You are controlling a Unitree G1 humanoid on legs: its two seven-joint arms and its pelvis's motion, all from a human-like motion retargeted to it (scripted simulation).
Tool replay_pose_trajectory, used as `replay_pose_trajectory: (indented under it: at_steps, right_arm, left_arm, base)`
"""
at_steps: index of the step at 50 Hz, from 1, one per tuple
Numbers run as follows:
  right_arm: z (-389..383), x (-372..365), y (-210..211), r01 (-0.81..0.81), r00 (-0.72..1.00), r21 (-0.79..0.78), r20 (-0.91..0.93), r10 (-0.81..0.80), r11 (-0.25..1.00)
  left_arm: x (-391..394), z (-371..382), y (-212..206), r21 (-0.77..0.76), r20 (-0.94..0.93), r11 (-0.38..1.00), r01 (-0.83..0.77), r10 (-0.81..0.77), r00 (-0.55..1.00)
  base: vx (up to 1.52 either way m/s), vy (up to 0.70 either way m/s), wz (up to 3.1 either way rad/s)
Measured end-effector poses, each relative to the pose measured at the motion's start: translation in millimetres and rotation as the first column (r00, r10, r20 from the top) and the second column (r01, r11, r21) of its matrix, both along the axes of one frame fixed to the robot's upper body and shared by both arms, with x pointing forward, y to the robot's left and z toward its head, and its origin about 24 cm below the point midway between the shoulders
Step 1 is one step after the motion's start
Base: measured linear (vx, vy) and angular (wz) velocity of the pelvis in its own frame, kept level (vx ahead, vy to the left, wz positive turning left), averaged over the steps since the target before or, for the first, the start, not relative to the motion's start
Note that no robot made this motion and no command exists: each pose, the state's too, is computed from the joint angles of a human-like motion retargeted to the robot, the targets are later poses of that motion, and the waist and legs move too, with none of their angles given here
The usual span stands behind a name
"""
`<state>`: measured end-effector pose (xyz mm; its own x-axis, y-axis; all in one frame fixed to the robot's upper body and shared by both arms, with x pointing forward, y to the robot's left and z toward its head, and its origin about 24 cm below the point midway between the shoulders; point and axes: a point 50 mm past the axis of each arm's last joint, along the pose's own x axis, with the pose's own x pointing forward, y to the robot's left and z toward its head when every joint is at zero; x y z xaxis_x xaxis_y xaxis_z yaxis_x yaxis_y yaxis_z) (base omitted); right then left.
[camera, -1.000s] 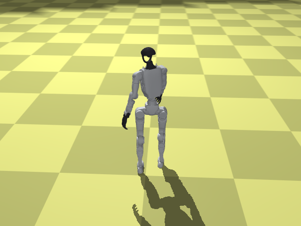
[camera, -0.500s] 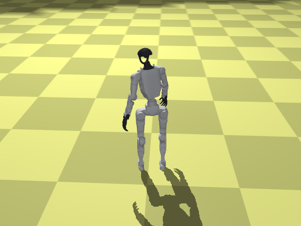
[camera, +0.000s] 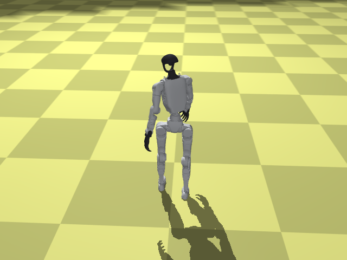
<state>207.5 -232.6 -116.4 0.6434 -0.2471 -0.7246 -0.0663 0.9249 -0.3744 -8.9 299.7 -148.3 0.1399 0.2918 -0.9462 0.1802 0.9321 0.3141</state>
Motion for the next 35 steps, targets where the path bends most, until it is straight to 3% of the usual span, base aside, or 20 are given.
replay_pose_trajectory:
  at_steps: [10,16,25,35]
  right_arm:
    - [-2.6,-6.3,-4.1,0.103,0.995,0.052,0.009,-0.103,0.993]
    - [1.6,-2.6,-11.6,0.082,0.996,0.002,0.017,-0.082,0.997]
    - [5.8,6.0,-12.6,0.011,1.0,-0.06,-0.014,-0.012,0.998]
    - [5.5,14.0,10.0,-0.056,0.998,0.015,0.019,0.056,0.998]
  left_arm:
    - [16.4,4.9,13.4,0.051,0.056,0.996,-0.073,0.07,0.996]
    - [22.3,2.9,9.5,0.049,0.095,0.991,-0.128,0.123,0.988]
    - [16.8,-2.5,-3.7,0.014,0.043,0.999,-0.05,0.05,0.998]
    - [2.9,-1.4,-1.7,-0.02,-0.015,1.0,0.011,-0.011,1.0]
  base:
    - [0.3,0.01,0.12]
    - [0.26,-0.05,0.19]
    - [0.26,-0.09,-0.18]
    - [0.28,-0.01,-0.2]
